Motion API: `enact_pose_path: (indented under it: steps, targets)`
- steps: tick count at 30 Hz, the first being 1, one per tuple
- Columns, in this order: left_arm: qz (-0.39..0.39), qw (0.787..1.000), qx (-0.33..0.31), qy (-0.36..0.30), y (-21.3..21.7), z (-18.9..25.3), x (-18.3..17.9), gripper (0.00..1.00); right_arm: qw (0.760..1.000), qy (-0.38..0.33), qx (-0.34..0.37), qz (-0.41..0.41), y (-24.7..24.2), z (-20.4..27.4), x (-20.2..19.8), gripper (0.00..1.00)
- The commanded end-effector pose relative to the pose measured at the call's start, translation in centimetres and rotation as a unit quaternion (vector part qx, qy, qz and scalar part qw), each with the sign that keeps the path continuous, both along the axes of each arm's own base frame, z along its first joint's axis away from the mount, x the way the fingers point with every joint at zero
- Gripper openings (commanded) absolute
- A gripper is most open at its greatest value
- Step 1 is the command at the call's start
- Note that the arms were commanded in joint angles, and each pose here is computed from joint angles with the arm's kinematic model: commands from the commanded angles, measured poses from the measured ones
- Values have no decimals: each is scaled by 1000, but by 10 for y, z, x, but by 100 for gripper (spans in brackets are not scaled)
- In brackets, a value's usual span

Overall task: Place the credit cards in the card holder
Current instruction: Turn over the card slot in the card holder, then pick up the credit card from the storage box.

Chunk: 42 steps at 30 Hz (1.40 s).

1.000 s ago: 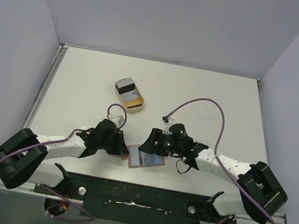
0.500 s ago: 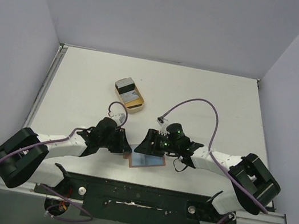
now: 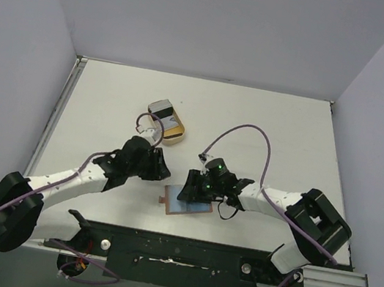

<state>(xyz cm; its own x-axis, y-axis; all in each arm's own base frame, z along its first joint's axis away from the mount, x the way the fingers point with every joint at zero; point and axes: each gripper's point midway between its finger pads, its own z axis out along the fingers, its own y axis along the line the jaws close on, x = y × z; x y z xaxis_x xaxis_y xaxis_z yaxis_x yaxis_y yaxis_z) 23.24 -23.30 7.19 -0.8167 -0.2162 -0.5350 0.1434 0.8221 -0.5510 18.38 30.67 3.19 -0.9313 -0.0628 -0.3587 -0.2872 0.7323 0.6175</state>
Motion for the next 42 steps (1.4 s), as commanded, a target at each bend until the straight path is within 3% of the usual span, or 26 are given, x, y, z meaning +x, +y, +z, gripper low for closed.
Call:
enact_pose_path:
  steps: [1,5,11,19,27,33,42]
  targets:
    - [24,997,37,-66,18,46,41,35,998,-38,-56,-10,-7,0,14,44]
    - [38,993,75,-86,43,64,67,35,997,-55,-57,-8,-10,10,16,40]
    - [47,976,168,-133,84,91,121,36,995,-94,-28,0,-10,43,17,42]
    - [-8,950,245,-191,82,115,196,45,990,-138,-4,-10,-16,77,24,46]
    - [-92,922,311,-211,72,101,248,47,987,-157,-5,-33,-25,88,31,47]
    - [-100,903,355,-222,75,95,283,47,987,-154,-5,-45,-26,89,35,47]
    - [-141,891,383,-199,73,58,295,48,987,-149,-19,-53,-27,89,43,47]
